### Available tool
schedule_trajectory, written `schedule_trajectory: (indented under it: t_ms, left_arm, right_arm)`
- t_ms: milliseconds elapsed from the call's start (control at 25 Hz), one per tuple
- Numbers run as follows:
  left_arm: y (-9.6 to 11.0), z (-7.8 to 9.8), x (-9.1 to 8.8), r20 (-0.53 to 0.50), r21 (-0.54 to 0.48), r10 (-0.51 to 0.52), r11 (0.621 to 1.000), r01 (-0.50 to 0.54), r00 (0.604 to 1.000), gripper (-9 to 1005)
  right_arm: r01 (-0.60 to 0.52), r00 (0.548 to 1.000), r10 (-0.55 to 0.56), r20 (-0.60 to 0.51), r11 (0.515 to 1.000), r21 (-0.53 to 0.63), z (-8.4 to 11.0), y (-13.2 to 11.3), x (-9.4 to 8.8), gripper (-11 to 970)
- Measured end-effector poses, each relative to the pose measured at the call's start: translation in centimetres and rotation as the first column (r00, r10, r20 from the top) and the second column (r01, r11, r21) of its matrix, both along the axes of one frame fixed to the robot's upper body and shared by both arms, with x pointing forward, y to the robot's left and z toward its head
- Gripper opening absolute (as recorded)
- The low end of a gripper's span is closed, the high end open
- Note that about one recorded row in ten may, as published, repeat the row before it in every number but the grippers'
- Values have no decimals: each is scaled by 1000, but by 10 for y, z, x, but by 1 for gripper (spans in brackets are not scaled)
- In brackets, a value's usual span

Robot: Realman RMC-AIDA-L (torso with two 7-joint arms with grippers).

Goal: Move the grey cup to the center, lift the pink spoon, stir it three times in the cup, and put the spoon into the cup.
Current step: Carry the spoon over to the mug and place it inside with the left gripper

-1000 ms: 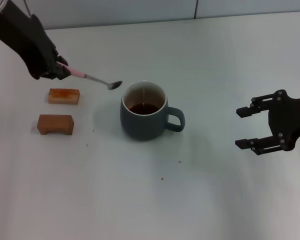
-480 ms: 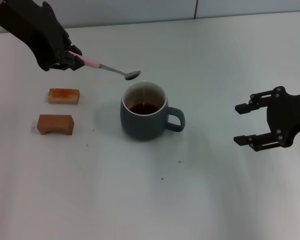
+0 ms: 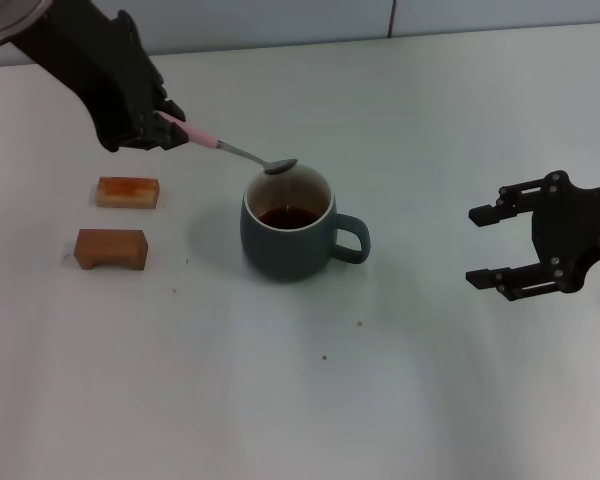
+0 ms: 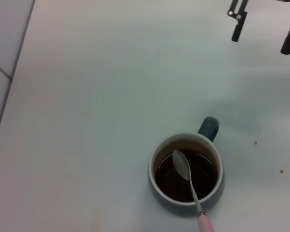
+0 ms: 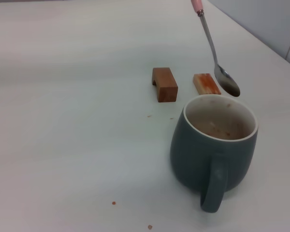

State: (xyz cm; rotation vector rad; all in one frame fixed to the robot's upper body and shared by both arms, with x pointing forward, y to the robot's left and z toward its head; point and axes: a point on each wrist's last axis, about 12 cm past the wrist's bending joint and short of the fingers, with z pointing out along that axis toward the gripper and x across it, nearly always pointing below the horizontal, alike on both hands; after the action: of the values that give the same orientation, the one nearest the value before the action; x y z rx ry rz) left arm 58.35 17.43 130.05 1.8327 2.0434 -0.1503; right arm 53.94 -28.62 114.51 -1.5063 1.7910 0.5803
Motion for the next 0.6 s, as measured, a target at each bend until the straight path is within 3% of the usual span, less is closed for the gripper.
schedule_trajectory:
  t_ms: [600]
  left_arm:
    - [-36, -6, -5, 20, 142, -85, 987, 81, 996, 196]
  right_arm:
    - [5, 1000, -5, -5, 1000, 1, -3, -1, -1, 704]
